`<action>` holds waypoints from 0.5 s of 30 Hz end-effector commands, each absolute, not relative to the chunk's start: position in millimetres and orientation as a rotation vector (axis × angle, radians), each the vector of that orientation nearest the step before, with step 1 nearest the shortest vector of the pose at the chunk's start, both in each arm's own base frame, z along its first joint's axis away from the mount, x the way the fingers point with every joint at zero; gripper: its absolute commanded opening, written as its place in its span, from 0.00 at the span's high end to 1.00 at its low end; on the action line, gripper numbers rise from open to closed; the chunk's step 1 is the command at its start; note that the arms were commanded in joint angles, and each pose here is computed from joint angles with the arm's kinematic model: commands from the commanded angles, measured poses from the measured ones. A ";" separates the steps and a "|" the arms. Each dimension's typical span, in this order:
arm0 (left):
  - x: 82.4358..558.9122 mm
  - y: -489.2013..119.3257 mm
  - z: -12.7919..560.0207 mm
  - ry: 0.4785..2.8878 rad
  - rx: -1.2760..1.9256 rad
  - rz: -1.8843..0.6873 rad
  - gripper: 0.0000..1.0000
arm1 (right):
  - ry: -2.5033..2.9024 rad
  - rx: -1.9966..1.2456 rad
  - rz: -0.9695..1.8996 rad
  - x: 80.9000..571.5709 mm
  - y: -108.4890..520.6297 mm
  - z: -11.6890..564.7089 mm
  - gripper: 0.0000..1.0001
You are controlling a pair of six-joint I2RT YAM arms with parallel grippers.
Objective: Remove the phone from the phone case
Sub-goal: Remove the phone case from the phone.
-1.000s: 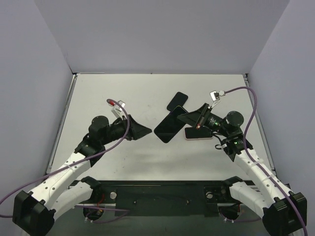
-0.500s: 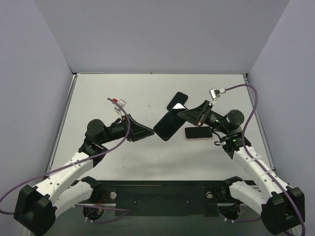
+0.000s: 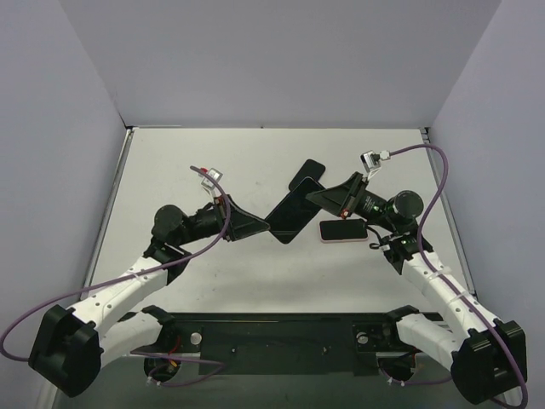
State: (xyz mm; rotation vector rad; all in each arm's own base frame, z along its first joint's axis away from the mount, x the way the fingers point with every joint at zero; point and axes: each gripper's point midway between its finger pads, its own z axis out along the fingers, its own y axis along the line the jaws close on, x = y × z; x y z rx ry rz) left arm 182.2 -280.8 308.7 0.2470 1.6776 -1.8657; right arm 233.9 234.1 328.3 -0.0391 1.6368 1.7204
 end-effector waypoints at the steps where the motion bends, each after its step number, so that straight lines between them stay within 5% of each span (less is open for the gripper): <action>1: 173.3 -280.7 338.7 1.547 0.341 -1.913 0.58 | 1.471 -0.165 1.740 222.7 232.6 370.4 1.00; 8: 156.8 -276.4 355.3 1.426 0.452 -1.946 0.80 | 1.455 -0.165 1.778 227.3 235.2 371.0 1.00; 11: 141.9 -270.4 371.5 1.326 0.519 -1.976 0.99 | 1.455 -0.174 1.842 227.1 238.4 373.9 1.00; 15: 108.6 -251.1 409.6 1.054 0.620 -1.998 1.00 | 1.481 -0.140 1.895 236.3 244.5 367.7 1.00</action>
